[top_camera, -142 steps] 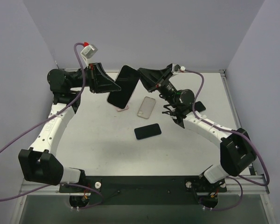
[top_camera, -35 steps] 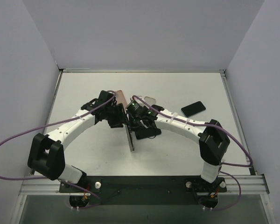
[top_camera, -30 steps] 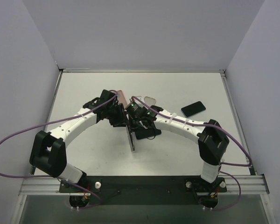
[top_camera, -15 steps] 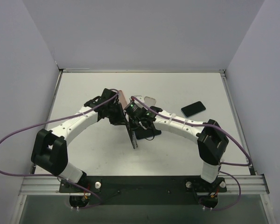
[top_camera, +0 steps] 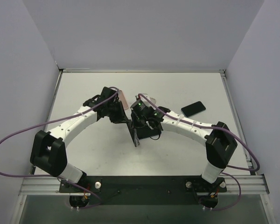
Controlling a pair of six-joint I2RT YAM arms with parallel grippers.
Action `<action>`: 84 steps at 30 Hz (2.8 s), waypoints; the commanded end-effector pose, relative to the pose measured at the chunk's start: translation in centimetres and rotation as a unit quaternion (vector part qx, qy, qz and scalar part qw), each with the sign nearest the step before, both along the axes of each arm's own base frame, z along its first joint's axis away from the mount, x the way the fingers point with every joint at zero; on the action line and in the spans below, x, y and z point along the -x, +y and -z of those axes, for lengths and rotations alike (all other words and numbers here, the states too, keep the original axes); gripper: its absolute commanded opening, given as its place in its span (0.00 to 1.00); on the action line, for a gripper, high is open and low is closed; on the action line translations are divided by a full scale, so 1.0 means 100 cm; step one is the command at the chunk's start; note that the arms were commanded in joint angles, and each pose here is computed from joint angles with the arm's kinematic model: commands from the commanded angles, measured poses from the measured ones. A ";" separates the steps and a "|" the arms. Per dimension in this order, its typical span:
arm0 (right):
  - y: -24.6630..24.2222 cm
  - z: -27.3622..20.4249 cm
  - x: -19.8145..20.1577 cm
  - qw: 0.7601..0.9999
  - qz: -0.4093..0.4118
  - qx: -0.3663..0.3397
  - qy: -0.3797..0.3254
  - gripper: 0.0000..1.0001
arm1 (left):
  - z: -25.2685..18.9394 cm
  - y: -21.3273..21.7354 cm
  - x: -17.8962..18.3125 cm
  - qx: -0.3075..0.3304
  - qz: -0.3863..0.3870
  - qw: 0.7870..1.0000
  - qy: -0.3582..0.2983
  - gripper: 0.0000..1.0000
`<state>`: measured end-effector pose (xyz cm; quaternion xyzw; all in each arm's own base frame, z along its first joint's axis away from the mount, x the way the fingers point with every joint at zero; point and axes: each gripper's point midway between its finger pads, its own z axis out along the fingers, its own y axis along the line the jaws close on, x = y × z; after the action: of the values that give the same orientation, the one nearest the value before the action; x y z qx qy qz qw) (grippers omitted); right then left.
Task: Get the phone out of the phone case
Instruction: Remove the phone case from the phone, then place the phone case at the center of the board, then place the phone at the center of the board, then reset both arms
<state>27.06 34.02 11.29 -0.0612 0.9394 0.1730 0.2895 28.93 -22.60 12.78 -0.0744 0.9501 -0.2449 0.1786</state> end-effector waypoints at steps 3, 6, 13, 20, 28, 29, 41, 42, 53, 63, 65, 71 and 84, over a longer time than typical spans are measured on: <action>-0.048 -0.036 -0.019 0.997 0.065 0.010 -0.035 0.00 | 0.020 0.075 0.016 -0.135 -0.083 0.986 0.046 0.00; -0.053 -0.033 -0.019 0.997 0.067 0.014 -0.033 0.00 | 0.016 0.077 0.016 -0.133 -0.081 0.987 0.039 0.00; -0.083 -0.018 -0.020 0.996 0.086 0.034 -0.022 0.00 | -0.003 0.083 0.015 -0.114 -0.071 0.991 0.016 0.00; -0.089 -0.018 -0.023 0.995 0.091 0.026 -0.020 0.00 | -0.026 0.079 0.021 -0.078 -0.058 0.995 -0.002 0.00; -0.093 -0.027 -0.038 0.996 0.088 -0.026 -0.016 0.00 | -0.033 0.104 0.012 -0.140 -0.071 0.987 -0.021 0.00; -0.099 -0.024 -0.042 0.995 0.087 -0.045 -0.007 0.00 | -0.031 0.113 0.013 -0.155 -0.079 0.985 -0.015 0.00; -0.191 -0.005 -0.022 0.980 0.170 -0.103 0.021 0.00 | -0.054 0.206 -0.032 -0.398 -0.195 0.894 -0.068 0.00; -0.201 -0.006 -0.019 0.977 0.185 -0.108 0.018 0.00 | -0.047 0.205 -0.038 -0.412 -0.190 0.889 -0.059 0.00; -0.263 0.045 0.023 0.955 0.290 -0.025 0.050 0.52 | -0.002 0.164 -0.078 -0.410 -0.145 0.900 -0.023 0.00; -0.320 -0.015 0.016 0.924 0.372 0.082 -0.029 1.00 | -0.004 0.132 -0.091 -0.340 -0.112 0.933 -0.041 0.60; -0.327 -0.031 0.017 0.920 0.378 0.098 -0.037 1.00 | -0.009 0.127 -0.094 -0.328 -0.108 0.937 -0.048 0.67; -0.343 -0.068 0.018 0.907 0.397 0.134 -0.051 1.00 | -0.042 0.113 -0.094 -0.278 -0.103 0.952 -0.073 0.69; -0.350 -0.071 0.029 0.905 0.399 0.136 -0.063 1.00 | -0.137 0.109 -0.035 -0.089 -0.065 0.967 -0.229 0.69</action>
<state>25.55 0.35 18.87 0.2701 0.8779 -0.0575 0.3911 34.12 -11.89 24.74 -0.0847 0.9179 -0.0951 0.3758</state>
